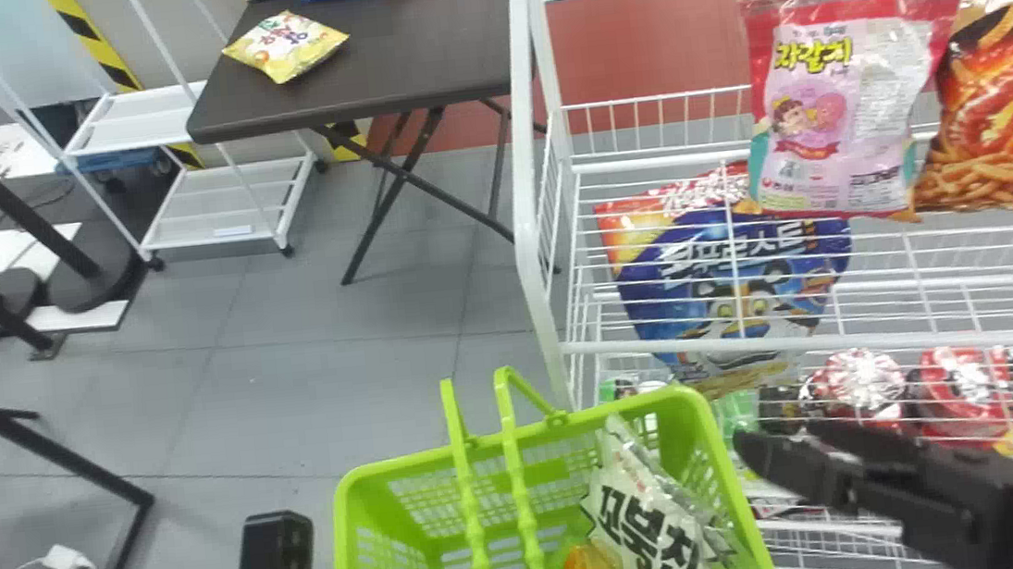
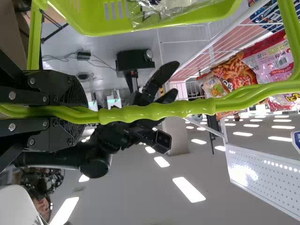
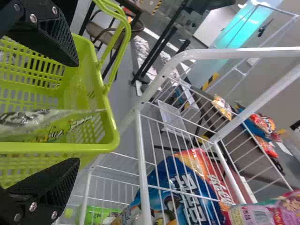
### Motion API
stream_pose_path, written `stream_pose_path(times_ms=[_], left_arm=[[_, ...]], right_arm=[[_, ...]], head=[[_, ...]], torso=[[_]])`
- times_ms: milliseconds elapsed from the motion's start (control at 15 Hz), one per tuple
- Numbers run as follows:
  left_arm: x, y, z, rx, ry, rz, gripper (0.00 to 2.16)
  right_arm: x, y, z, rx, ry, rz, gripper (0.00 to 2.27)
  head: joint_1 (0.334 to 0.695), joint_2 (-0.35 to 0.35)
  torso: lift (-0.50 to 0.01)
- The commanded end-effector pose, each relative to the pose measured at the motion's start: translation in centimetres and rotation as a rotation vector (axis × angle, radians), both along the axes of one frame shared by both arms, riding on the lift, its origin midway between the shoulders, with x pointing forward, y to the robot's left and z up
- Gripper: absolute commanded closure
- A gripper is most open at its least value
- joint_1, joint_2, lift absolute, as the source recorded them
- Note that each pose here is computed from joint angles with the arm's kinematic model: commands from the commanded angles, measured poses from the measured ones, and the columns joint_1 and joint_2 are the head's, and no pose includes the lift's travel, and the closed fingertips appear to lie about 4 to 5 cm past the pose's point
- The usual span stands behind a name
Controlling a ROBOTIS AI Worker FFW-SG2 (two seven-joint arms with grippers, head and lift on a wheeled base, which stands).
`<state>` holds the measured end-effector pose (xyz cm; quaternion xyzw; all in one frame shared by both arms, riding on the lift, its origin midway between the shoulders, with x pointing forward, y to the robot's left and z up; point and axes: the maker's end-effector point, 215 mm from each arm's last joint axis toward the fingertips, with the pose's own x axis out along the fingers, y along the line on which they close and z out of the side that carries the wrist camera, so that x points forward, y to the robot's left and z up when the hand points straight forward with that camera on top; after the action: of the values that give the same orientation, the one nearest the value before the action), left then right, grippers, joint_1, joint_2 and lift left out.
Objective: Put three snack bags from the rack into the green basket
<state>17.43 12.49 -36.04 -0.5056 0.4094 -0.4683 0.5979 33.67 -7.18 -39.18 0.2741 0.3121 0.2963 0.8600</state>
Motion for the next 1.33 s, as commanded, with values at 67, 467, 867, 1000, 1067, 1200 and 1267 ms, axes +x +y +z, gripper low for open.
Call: stream_pose_path(times_ms=[67,467,867,1000,1067,1200,1267], left_arm=[[-0.4,-0.1,0.3,-0.01,0.001,-0.007,2.15],[-0.7,-1.1,0.5,-0.018,-0.004,-0.036,2.15],[-1.0,-1.7,0.5,-0.02,-0.006,-0.068,2.15],[-1.4,-1.7,0.3,-0.019,0.003,-0.068,2.15],[-1.4,-1.7,0.3,-0.019,0.002,-0.067,2.15],[-1.6,-1.8,0.4,-0.021,0.006,-0.069,2.15],[-1.7,-1.8,0.4,-0.021,0.007,-0.07,2.15]], right_arm=[[9.2,-6.5,2.3,-0.151,-0.211,-0.232,0.07],[21.8,-12.0,3.1,-0.308,-0.443,-0.449,0.08],[25.9,-10.2,-0.7,-0.404,-0.404,-0.427,0.37],[25.7,-9.2,-1.4,-0.421,-0.394,-0.393,1.15],[25.5,-9.0,-1.6,-0.425,-0.391,-0.391,1.84],[24.6,-9.0,-3.3,-0.448,-0.34,-0.378,2.26],[24.5,-9.1,-3.1,-0.45,-0.348,-0.38,2.26]], head=[[0.695,0.086],[0.695,-0.113],[0.695,-0.12],[0.695,-0.109],[0.695,-0.101],[0.695,-0.087],[0.695,-0.086]], torso=[[0.0],[0.0],[0.0],[0.0],[0.0],[0.0],[0.0]])
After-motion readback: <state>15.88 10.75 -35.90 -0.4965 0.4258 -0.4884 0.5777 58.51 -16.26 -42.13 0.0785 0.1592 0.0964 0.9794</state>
